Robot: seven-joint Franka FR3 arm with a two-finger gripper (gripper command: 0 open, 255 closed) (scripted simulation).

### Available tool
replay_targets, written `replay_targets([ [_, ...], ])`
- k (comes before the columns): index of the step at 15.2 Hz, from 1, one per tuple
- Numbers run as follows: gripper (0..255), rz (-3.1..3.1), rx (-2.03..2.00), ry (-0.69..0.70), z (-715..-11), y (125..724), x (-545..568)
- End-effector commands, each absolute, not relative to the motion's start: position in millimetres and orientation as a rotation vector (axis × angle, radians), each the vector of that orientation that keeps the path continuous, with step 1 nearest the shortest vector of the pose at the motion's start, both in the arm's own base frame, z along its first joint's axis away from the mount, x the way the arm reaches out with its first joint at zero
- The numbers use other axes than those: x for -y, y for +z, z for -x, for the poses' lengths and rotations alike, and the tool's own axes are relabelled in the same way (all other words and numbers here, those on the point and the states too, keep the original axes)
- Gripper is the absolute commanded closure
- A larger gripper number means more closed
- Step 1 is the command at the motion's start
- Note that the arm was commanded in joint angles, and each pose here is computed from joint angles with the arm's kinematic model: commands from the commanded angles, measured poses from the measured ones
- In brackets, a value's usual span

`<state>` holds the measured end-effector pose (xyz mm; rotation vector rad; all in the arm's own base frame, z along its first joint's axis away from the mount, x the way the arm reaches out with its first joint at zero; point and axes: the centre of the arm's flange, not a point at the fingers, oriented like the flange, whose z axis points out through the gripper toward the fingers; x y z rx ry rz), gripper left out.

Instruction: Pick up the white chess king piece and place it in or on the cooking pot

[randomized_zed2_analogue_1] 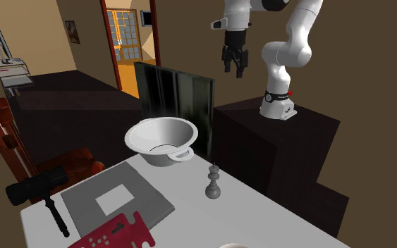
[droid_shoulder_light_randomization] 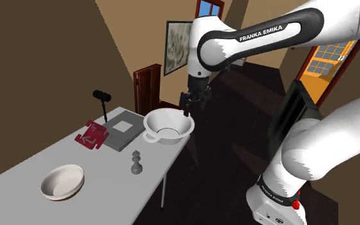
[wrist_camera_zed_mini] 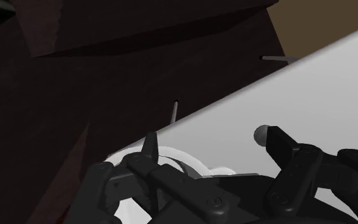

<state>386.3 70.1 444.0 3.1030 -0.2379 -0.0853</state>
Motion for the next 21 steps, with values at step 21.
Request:
replay_targets([
  [21,0,-3.206,0.282,-0.094,-546.8,237.4,-183.2],
])
